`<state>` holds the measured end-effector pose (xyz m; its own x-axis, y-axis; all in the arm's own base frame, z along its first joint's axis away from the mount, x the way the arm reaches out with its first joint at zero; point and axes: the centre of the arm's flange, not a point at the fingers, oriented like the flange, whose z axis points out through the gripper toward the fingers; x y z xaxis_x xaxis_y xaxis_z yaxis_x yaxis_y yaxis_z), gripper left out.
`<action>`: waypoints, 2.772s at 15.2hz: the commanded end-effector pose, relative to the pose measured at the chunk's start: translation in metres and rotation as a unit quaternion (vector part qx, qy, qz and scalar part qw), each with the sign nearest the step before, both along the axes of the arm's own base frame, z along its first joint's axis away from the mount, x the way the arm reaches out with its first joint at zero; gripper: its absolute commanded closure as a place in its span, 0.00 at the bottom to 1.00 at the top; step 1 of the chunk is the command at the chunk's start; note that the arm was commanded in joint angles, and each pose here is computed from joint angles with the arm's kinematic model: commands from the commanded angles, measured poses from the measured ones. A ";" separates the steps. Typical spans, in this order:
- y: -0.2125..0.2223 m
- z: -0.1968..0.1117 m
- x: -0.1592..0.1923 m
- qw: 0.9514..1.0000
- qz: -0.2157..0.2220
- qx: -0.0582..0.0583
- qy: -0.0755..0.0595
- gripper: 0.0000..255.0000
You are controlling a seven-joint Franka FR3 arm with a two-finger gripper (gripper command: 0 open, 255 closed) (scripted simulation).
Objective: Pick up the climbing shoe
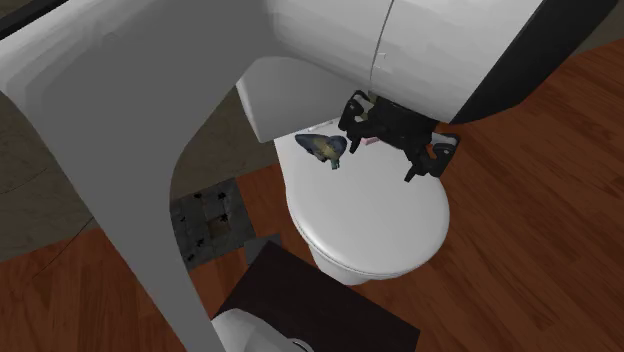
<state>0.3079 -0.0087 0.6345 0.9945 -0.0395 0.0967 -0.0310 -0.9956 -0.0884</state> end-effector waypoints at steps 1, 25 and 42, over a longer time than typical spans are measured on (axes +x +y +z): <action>0.000 0.000 0.000 1.000 0.000 0.000 0.000 0.00; 0.110 -0.244 0.167 0.980 0.186 0.067 0.016 0.00; 0.116 -0.293 0.172 0.979 0.193 0.070 0.017 1.00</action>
